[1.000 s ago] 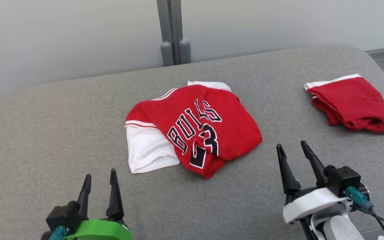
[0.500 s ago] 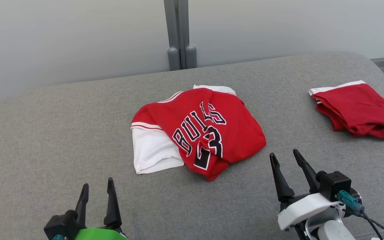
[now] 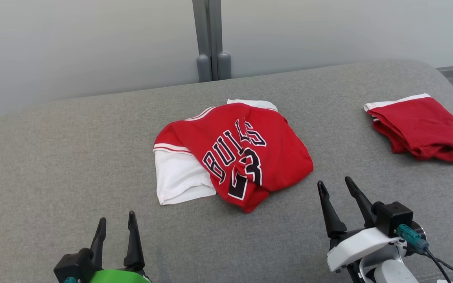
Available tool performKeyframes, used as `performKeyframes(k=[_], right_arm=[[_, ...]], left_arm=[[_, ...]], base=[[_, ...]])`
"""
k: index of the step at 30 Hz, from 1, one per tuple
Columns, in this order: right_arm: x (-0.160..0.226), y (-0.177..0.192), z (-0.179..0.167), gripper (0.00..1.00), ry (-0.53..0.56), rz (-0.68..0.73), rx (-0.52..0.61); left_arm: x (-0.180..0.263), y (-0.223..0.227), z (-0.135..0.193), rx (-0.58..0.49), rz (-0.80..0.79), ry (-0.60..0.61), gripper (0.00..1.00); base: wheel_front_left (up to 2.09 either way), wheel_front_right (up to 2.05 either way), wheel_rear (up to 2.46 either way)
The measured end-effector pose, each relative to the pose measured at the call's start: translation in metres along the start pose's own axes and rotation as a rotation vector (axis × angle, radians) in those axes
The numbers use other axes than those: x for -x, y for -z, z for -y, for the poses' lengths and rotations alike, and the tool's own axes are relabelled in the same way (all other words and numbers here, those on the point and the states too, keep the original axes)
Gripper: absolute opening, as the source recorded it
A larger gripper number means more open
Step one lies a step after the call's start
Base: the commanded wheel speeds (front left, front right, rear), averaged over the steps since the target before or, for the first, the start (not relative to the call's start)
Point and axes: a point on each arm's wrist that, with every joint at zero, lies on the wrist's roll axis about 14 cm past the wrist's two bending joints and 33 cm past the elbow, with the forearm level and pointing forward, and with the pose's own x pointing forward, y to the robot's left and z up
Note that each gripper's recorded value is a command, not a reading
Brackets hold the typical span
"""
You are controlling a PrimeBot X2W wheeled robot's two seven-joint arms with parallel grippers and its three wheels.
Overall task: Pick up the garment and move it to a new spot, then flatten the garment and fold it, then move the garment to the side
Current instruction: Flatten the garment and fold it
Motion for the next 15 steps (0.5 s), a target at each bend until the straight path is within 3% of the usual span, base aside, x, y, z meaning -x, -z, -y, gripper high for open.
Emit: performKeyframes(k=[7,15], right_arm=[[-0.001,0.001,0.002,1.00,0.005,-0.002,0.001],[-0.008,0.004,0.008,1.00,0.017,-0.011,0.001]], left_arm=[[-0.007,0.010,0.006,-0.013,-0.032,0.022,1.00],[-0.045,0.034,0.016,-0.066,-0.129,0.063,1.00]], base=[[0.00,0.00,0.00],[0.00,0.00,0.00]])
